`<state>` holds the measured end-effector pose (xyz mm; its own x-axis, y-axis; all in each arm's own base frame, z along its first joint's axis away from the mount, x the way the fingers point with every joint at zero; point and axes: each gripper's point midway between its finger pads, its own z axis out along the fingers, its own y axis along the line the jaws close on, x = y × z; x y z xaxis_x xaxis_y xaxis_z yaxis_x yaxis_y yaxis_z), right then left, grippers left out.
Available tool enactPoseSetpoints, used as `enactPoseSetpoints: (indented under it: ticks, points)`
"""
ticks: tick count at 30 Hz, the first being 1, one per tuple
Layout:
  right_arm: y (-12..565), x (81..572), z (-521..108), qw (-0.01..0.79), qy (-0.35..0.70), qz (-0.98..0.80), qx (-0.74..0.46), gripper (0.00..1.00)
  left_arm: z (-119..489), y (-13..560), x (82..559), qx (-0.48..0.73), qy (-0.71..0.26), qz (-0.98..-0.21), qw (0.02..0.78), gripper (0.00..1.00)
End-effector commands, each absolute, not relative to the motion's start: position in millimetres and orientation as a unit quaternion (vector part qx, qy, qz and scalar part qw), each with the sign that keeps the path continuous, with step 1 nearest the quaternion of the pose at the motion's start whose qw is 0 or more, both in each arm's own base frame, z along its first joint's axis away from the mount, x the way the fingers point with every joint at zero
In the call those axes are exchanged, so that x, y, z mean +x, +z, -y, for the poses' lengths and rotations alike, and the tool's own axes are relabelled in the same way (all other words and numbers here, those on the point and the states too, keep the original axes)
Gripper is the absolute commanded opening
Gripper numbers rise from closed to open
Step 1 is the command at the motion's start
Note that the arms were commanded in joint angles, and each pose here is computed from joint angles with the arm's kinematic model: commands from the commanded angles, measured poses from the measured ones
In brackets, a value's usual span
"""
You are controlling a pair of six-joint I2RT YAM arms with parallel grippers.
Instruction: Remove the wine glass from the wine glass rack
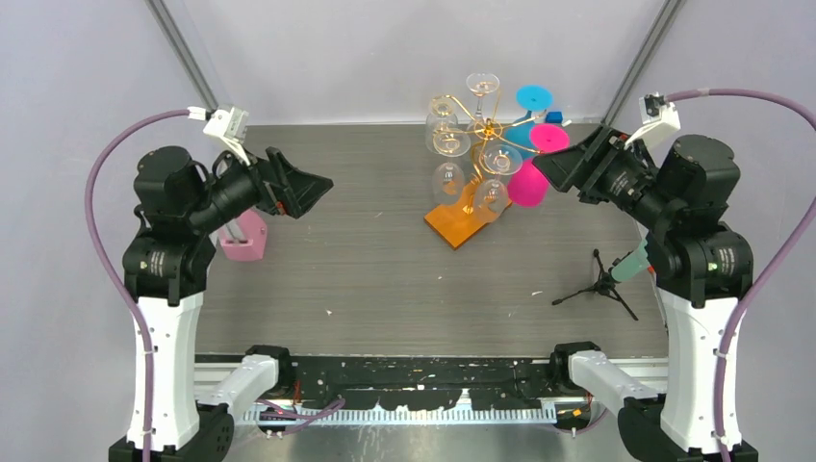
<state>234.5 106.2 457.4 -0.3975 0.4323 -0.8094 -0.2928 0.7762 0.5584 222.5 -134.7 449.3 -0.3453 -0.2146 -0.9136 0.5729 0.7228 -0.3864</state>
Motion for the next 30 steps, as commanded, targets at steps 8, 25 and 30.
enactPoseSetpoints:
  ticks: [8,25,30]
  points:
    - [420.7,272.6,-85.0,0.524,0.292,-0.785,0.157,0.62,135.4,413.3,220.6,0.101,-0.360,-0.756,0.538,1.00]
    - [387.5,302.2,-98.3,0.469,0.383,-0.742,0.288,0.52,153.5,360.0,207.8,0.093,-0.412,-0.769,0.481,1.00]
    - [388.4,313.4,-111.2,0.451,0.426,-0.726,0.296,0.51,151.3,358.1,210.3,0.087,-0.403,-0.772,0.484,1.00]
